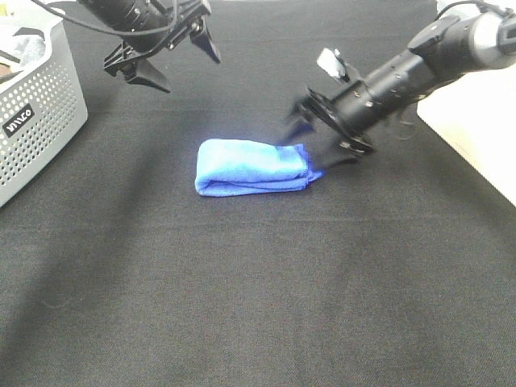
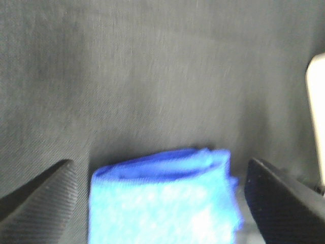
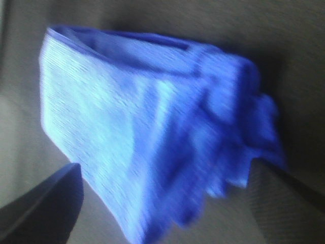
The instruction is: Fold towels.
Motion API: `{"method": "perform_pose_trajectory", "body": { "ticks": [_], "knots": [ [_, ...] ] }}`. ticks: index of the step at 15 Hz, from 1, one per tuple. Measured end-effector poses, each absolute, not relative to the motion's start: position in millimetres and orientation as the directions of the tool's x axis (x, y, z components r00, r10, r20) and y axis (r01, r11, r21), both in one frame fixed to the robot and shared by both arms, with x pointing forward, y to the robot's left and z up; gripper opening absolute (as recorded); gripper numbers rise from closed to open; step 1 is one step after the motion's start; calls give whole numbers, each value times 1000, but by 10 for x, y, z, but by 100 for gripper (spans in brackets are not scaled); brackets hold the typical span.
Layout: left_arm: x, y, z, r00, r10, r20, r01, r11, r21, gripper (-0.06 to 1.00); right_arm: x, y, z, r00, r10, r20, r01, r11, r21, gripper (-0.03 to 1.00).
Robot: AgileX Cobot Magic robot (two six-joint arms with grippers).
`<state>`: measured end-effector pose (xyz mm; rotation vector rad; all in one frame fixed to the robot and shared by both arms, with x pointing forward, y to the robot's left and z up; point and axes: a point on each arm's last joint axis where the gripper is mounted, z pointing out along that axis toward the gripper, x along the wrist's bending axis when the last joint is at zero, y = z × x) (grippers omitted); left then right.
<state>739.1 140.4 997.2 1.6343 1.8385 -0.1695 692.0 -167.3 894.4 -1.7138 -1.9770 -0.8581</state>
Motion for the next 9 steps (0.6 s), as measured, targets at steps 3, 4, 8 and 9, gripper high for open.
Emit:
{"method": "perform_pose_trajectory", "body": {
  "ticks": [3,4,8,9],
  "knots": [
    [7284,1431,10209,83,856,-510,926,123,358,85,6867,-1717,9428,-261,762,593,953,106,282,82],
    [7185,1471,10462,118,869,-481,917,90,389,85,6802,-1737,9742,-289,766,575,940,113,322,82],
    [6939,1648,10911,148,931,-334,904,10,427,85,6578,-1781,10303,-335,777,534,922,153,356,82],
    [6881,1703,11031,146,945,-292,894,0,447,85,6495,-1810,10442,-332,789,517,924,161,348,82]
  ]
}}
